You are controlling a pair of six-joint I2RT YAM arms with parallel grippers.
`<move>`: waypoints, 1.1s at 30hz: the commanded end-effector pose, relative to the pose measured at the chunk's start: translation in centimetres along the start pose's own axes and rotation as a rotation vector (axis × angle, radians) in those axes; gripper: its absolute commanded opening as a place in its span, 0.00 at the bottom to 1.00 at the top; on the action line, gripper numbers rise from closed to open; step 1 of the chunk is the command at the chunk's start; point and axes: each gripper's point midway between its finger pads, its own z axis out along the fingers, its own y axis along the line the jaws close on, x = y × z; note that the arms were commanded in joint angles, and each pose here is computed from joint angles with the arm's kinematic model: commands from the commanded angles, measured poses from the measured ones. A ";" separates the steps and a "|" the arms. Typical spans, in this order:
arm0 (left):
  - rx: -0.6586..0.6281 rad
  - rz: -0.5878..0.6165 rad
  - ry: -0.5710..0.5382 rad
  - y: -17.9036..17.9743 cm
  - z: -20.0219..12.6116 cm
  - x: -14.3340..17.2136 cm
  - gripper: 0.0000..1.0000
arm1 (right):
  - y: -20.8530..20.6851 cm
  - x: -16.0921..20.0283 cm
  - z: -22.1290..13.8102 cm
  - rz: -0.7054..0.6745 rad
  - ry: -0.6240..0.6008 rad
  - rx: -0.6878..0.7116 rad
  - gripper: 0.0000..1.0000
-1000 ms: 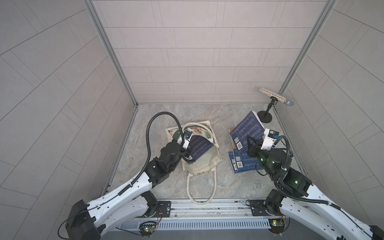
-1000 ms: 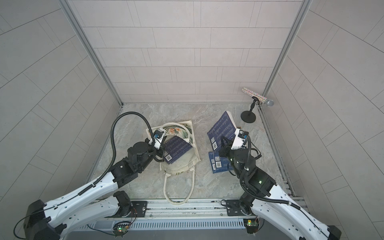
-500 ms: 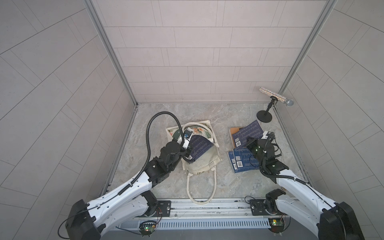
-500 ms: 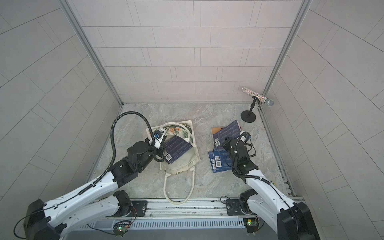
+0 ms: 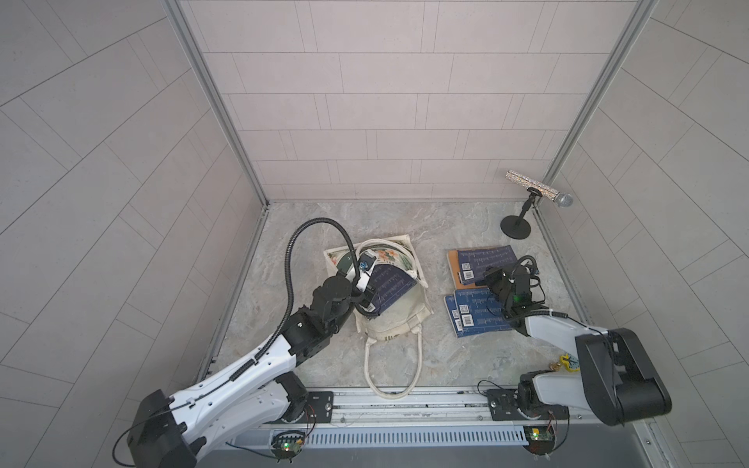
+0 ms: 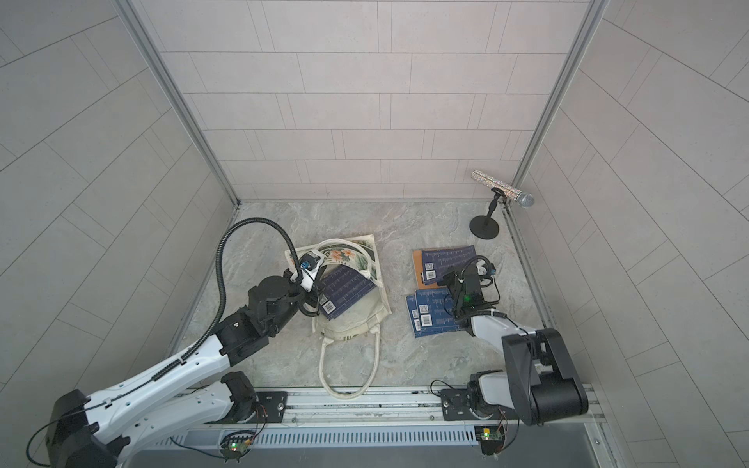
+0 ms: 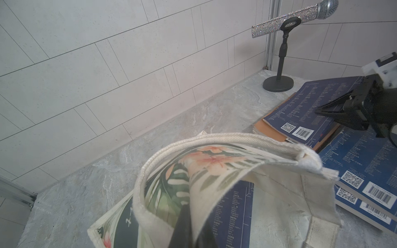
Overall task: Take out the books from the canvas bag
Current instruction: Place the book on the book.
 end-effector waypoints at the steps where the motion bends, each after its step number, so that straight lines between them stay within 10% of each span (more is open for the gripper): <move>1: -0.010 -0.021 -0.078 0.7 -0.5 -2.6 0.00 | 1.7 0.6 0.6 0.030 0.053 -0.061 0.00; 7: -0.005 -0.018 -0.081 0.6 -0.6 -2.6 0.00 | 0.5 0.9 0.0 0.031 0.067 0.007 0.09; 14: 0.003 -0.016 -0.081 0.5 -0.5 -2.6 0.00 | -0.1 0.1 -1.3 -0.013 0.054 0.060 0.69; 21: 0.005 -0.014 -0.081 0.4 -0.5 -2.6 0.00 | -0.3 1.7 -1.7 -0.019 0.190 0.089 0.99; 33: 0.015 -0.012 -0.082 0.3 -0.5 -2.7 0.00 | 1.6 -0.2 -6.0 -0.067 0.143 0.067 1.00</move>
